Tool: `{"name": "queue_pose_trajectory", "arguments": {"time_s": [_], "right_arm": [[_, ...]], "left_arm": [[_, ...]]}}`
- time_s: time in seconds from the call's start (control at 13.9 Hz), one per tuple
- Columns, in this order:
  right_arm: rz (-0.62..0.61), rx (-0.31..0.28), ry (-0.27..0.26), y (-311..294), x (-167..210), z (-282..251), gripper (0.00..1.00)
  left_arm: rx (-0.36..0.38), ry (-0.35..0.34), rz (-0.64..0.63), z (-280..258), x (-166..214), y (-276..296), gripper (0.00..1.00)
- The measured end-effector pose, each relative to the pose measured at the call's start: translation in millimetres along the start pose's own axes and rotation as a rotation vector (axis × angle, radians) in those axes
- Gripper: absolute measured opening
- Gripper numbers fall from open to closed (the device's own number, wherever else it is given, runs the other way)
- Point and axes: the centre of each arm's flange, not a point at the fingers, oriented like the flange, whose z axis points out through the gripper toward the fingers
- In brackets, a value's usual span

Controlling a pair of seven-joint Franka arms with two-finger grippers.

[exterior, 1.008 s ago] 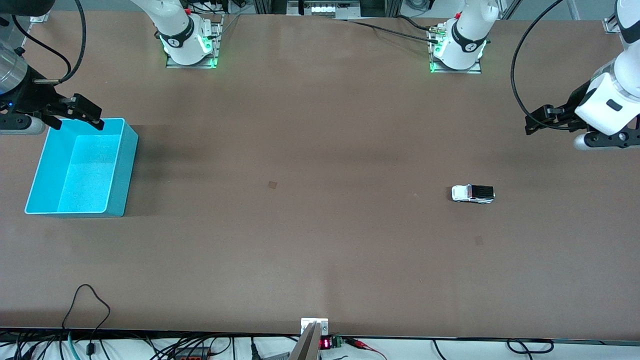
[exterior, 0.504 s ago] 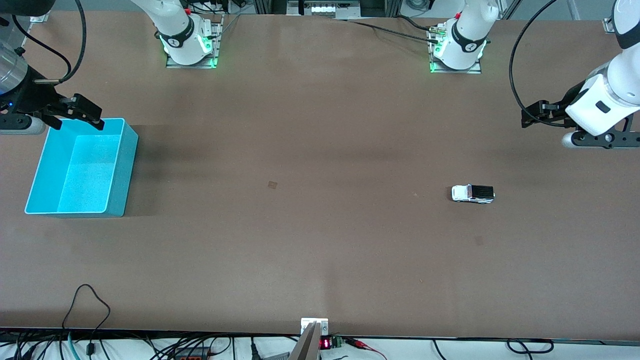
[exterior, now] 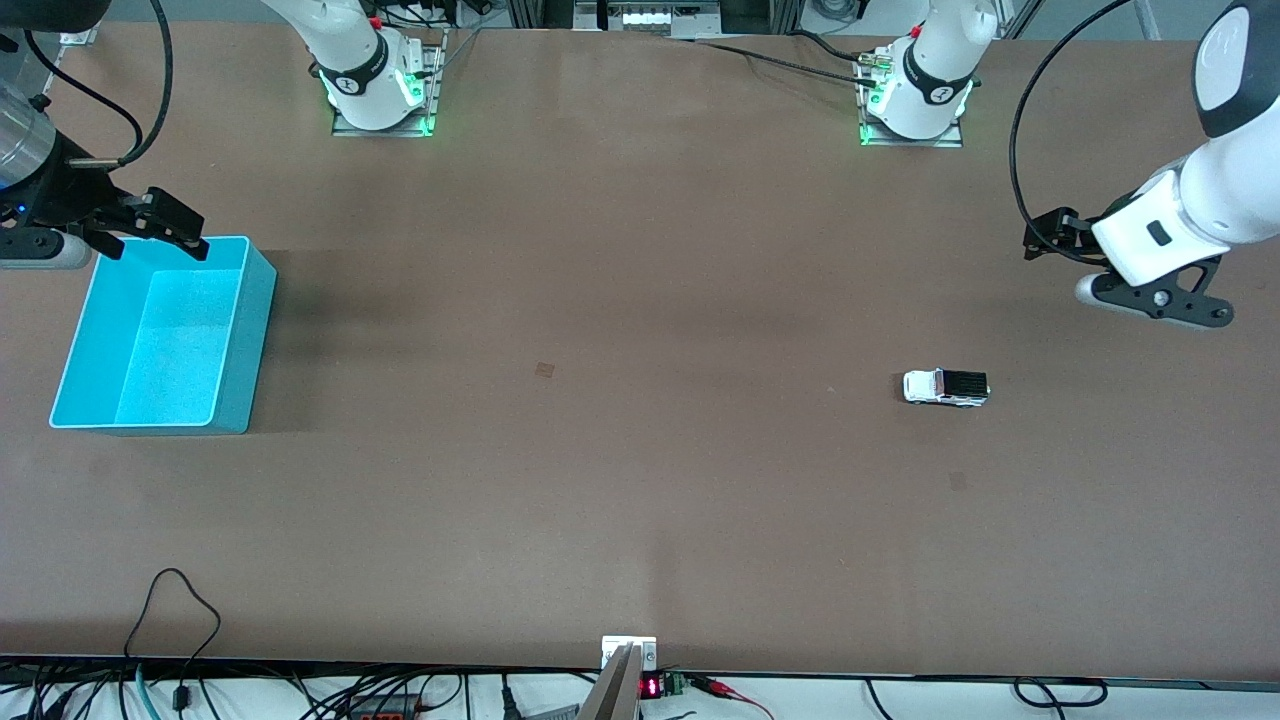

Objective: Wind and store white jeep toy
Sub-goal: 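Move the left gripper toward the white toy jeep, then lower the left gripper onto the white jeep's roof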

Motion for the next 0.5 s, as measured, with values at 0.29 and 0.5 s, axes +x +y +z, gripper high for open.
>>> {"name": "queue_pose_trajectory", "arguments": {"time_s": [0.29,0.5], "right_arm": [[0.000,0.000,0.000,0,0,0,1.00],[0.000,0.000,-0.001,0,0,0,1.00]], "left_arm": [[-0.009,-0.016,0.295,25,18,-6,1.00],[0.000,0.009,0.476,52,33,-15,1.00]]}}
